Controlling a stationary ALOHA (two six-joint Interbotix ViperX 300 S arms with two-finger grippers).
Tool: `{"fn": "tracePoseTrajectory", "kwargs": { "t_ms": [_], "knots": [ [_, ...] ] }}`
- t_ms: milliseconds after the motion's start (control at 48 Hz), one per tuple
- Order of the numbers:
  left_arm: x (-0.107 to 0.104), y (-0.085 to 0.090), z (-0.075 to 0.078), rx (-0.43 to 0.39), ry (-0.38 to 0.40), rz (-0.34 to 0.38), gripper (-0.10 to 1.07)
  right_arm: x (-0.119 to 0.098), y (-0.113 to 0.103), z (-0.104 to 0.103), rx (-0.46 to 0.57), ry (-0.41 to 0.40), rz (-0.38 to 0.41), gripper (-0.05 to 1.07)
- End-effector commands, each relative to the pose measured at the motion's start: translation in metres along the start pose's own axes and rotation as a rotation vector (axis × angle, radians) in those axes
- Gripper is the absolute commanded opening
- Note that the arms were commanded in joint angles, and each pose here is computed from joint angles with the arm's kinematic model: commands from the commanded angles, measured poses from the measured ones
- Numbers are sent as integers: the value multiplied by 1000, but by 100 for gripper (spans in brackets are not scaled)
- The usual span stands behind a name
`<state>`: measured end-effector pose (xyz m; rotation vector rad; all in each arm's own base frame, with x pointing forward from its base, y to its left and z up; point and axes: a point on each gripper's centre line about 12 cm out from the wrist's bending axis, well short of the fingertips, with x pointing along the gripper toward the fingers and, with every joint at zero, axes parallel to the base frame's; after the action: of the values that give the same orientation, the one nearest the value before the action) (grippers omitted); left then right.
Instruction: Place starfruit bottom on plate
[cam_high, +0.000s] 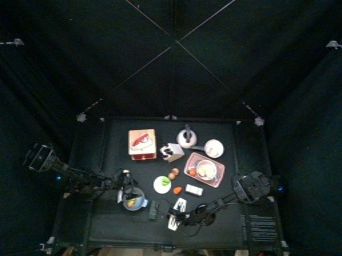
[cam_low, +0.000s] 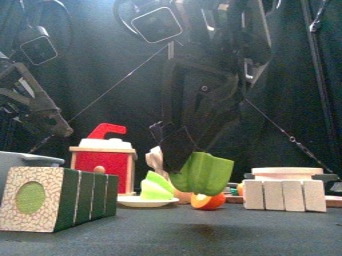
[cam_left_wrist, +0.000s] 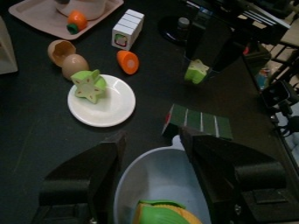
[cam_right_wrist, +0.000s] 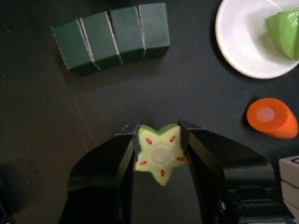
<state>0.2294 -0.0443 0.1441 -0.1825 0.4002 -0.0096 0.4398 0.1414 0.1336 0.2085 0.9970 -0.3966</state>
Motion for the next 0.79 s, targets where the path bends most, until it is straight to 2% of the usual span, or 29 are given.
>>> {"fn": "tracePoseTrajectory", "kwargs": {
  "t_ms": [0, 396, 562, 771],
  "knots": [
    [2, -1, 4, -3, -13, -1, 88, -17, -8, 21, 36, -45, 20, 71],
    [2, -1, 5, -2, -16, -2, 88, 1, -52, 60, 50, -130, -68, 71],
    [2, -1, 5, -2, -16, -2, 88, 15, -66, 67, 60, -133, -80, 71],
    [2, -1, 5, -2, -15, -2, 88, 22, -71, 69, 60, -134, -89, 71]
  ]
}}
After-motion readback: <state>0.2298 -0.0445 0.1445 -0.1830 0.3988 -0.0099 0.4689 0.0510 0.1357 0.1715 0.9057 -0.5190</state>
